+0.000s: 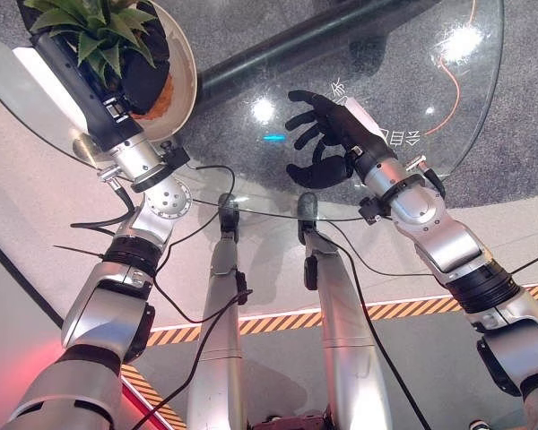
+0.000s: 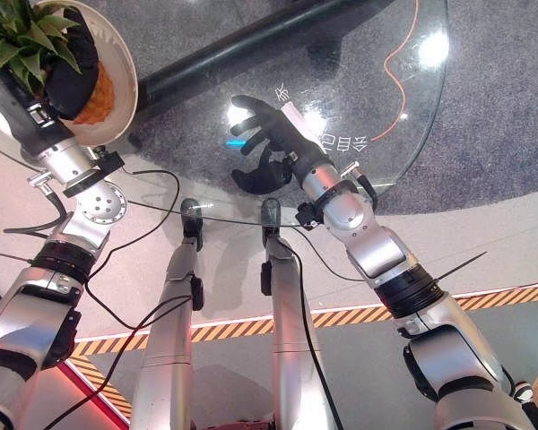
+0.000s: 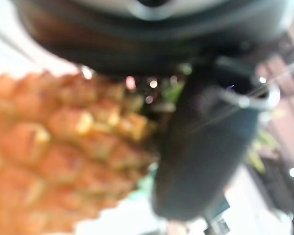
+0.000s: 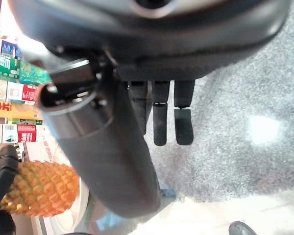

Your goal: Pick up the fruit to the plate

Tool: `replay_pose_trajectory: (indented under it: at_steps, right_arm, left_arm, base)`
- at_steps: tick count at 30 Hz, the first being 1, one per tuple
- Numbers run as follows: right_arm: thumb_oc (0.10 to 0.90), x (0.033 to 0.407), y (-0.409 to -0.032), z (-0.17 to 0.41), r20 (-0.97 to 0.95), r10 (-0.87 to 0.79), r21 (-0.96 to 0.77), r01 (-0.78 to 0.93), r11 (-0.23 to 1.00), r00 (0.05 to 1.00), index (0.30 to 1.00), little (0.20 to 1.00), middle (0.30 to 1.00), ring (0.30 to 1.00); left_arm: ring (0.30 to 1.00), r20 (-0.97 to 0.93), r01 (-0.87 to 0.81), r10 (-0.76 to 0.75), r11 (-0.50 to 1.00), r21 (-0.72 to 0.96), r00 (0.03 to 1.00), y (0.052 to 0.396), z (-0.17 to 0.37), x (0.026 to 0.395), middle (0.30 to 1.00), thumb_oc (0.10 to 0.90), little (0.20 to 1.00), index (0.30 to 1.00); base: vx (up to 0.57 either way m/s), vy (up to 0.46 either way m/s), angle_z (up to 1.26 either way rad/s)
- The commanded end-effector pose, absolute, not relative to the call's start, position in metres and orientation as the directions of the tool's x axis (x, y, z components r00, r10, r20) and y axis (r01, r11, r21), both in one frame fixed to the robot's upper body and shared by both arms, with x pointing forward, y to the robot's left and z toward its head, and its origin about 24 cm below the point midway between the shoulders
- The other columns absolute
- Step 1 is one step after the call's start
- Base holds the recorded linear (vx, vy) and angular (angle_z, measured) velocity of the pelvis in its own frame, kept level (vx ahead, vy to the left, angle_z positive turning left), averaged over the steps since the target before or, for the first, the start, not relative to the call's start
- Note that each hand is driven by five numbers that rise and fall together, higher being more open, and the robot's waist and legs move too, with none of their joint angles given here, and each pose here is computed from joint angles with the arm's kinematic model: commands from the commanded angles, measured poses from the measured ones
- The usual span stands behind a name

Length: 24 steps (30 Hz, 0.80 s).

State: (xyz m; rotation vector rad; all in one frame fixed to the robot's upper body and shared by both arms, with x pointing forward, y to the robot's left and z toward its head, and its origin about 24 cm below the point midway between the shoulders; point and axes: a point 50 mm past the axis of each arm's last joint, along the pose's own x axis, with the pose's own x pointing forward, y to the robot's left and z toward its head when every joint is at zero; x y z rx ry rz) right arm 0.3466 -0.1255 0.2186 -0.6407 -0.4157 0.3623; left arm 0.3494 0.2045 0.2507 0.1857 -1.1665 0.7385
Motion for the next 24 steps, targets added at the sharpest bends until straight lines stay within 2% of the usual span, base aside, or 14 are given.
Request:
replay_pose_trajectory:
  at_steps: [1, 10, 24]
  right_arm:
    - [0.8, 0.335, -0.113, 0.177, 0.146, 0.498, -0.612, -0.317, 0.724, 0.855, 0.9, 0.9, 0.9, 0.9]
    - [0.8, 0.327, -0.115, 0.171, 0.142, 0.504, -0.614, -0.324, 0.72, 0.852, 0.9, 0.9, 0.9, 0.9]
    - [0.8, 0.308, -0.123, 0.157, 0.144, 0.505, -0.61, -0.326, 0.722, 0.851, 0.9, 0.9, 0.9, 0.9]
  left_arm:
    - [0.9, 0.902, -0.581, 0.421, 0.76, -0.291, 0.099, 0.211, 0.27, 0.34, 0.9, 0.8, 0.9, 0.9]
    - [0.9, 0.908, -0.597, 0.384, 0.773, -0.217, 0.167, 0.211, 0.256, 0.34, 0.9, 0.8, 0.9, 0.9]
    - [0.9, 0.861, -0.535, 0.359, 0.835, -0.125, 0.36, 0.218, 0.209, 0.33, 0.9, 0.8, 0.9, 0.9]
  base:
    - [0.0, 0.0, 0.0]
    - [0.0, 0.0, 0.0]
    - [0.0, -0.023, 0.0]
